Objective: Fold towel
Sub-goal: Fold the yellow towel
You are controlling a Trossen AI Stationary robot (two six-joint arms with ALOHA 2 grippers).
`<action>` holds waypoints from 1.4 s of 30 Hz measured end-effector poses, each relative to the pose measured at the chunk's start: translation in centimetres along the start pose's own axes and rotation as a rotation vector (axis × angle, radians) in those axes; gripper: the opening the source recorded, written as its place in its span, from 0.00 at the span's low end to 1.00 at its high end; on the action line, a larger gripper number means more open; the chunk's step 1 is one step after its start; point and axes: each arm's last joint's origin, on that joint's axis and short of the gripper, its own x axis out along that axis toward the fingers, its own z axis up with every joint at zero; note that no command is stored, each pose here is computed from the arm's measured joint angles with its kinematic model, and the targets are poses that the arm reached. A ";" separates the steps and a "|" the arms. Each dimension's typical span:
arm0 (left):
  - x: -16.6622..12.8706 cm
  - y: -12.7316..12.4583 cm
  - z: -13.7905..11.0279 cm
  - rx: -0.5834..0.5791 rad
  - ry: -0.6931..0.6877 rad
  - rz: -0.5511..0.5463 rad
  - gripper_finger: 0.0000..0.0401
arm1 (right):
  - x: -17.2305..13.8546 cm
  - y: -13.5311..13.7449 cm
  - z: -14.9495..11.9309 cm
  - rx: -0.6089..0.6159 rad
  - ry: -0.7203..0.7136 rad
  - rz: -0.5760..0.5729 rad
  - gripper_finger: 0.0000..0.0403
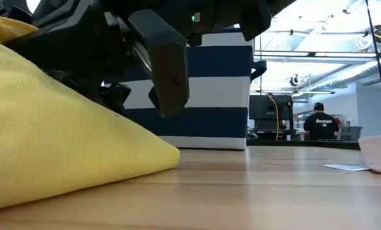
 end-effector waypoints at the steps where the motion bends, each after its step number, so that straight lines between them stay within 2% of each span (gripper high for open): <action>1: 0.0 0.0 0.0 0.001 0.000 0.000 0.30 | 0.0 -0.1 -0.1 0.001 0.000 0.000 0.05; 5: 0.0 0.0 0.0 0.000 0.000 0.002 0.30 | 0.1 -0.7 -1.0 0.027 0.007 0.034 0.07; 8: 0.0 0.1 0.0 -0.005 0.001 0.005 0.30 | 0.1 -1.0 -1.7 0.100 0.002 0.074 0.12; 18: 0.0 0.2 0.0 -0.005 0.003 0.008 0.30 | 0.1 -1.3 -1.7 0.178 -0.017 0.071 0.52; 23: 0.0 0.2 -0.1 -0.012 0.012 0.009 0.30 | 0.0 -1.1 -1.8 0.215 0.028 0.062 0.63; 27: 0.0 0.1 -0.2 -0.009 0.024 0.002 0.30 | -0.2 -0.5 -2.0 0.229 0.147 0.038 0.64; 33: 0.0 0.1 -0.5 -0.004 0.052 0.001 0.30 | -0.9 -0.1 -1.5 0.341 0.215 0.053 0.59; 39: 0.0 0.4 -0.4 -0.004 0.041 0.015 0.30 | -1.2 0.2 -0.2 0.427 0.203 0.015 0.54; 42: 0.0 0.5 -0.4 -0.009 0.039 0.017 0.30 | -1.3 0.6 -0.1 0.527 0.190 0.075 0.53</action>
